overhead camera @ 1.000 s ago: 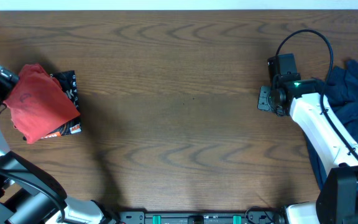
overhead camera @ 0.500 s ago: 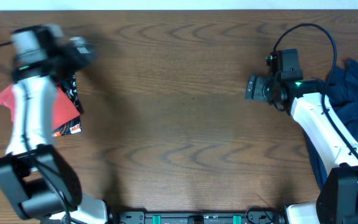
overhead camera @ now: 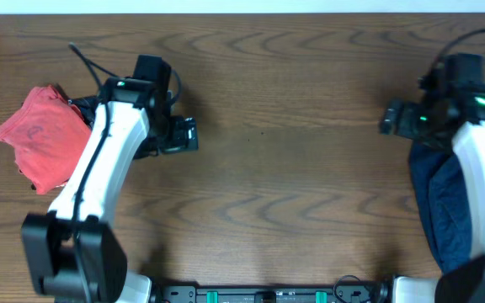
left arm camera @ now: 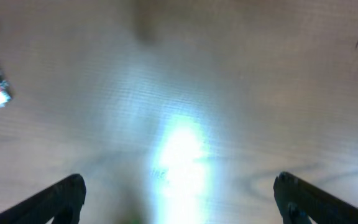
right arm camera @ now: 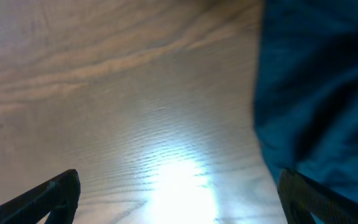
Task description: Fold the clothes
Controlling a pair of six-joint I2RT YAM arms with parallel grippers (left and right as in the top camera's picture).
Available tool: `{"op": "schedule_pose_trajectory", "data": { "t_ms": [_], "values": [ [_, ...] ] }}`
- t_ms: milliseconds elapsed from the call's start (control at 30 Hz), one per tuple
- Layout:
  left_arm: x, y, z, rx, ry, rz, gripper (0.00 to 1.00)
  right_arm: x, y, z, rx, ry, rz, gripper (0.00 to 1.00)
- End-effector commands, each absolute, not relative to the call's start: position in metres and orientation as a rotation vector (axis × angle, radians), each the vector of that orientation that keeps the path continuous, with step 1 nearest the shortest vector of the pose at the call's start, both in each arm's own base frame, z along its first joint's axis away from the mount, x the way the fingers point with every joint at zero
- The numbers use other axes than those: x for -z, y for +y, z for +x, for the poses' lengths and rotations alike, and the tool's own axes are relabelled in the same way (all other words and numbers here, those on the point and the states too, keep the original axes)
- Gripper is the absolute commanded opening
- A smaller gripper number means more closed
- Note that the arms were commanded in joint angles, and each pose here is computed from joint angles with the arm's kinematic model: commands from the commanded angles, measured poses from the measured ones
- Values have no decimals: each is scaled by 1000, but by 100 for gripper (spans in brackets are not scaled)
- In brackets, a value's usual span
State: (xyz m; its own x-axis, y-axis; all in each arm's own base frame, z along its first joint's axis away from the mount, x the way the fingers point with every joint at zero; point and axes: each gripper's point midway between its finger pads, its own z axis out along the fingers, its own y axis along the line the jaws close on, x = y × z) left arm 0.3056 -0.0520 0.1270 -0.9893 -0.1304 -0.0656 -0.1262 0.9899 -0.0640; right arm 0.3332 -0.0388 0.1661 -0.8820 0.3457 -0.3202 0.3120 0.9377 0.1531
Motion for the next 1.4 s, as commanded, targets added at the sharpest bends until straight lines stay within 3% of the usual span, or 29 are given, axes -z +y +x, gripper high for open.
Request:
{"op": "schedule_pose_trajectory", "data": {
  "t_ms": [0,533,767,1367],
  "values": [
    [-156,-45,295,74,2965,-172,98,-202,-46,323,-156,2635,485,99],
    [-245,-24,225,198,2082,-164,98,-226,-55,253,15,2125,473,99],
    [-246,-19,194,202,2060,-163,98,-202,-50,233,15,2187,484,99],
    [-225,-17,182,183,2156,-167,98,-166,-43,195,23,2391,522,99]
  ]
}}
